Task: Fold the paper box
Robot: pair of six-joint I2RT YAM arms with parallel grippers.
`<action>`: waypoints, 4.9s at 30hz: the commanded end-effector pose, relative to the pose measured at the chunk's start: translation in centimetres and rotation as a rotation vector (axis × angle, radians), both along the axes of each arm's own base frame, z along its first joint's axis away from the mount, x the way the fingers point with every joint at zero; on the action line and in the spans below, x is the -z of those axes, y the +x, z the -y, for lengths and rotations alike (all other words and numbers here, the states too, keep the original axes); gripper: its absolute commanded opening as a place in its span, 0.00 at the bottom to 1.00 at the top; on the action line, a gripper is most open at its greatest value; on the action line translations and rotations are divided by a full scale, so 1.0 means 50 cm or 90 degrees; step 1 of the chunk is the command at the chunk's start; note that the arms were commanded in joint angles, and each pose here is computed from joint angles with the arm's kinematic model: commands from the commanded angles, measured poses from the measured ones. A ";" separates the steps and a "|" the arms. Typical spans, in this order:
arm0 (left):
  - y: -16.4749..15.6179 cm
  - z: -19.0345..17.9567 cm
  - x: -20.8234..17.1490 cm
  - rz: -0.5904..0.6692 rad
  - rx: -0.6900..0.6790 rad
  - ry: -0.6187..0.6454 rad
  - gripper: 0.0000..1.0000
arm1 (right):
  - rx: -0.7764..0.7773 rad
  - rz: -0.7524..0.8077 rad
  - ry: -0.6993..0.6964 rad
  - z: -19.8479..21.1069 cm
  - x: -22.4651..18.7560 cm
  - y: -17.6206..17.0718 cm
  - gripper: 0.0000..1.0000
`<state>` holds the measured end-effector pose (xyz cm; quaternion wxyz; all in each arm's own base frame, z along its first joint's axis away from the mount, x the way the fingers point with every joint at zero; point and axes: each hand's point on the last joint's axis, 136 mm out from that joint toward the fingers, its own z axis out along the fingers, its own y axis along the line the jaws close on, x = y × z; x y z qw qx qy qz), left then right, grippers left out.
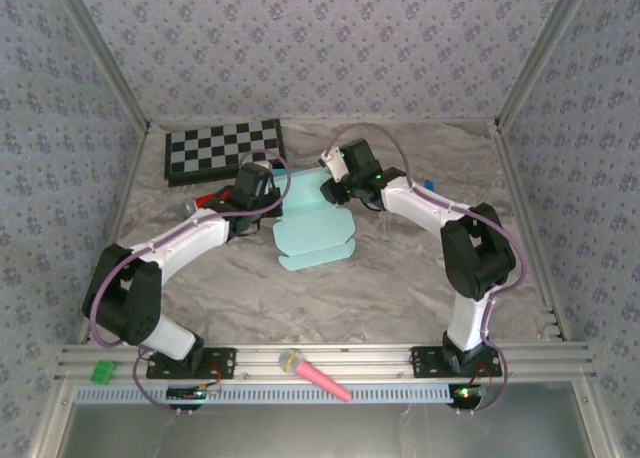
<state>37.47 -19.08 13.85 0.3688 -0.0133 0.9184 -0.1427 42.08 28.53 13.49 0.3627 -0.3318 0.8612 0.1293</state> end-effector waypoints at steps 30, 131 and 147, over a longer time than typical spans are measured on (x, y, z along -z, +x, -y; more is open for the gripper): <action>0.019 0.008 -0.081 0.049 -0.013 -0.034 0.00 | 0.230 0.041 -0.259 0.135 0.066 0.037 0.24; -0.235 0.081 0.167 -0.573 -0.543 -0.358 0.00 | 0.388 -0.076 0.132 0.322 -0.119 -0.161 0.59; -0.224 0.070 0.173 -0.541 -0.540 -0.343 0.68 | 0.390 -0.091 0.127 0.326 -0.104 -0.169 0.59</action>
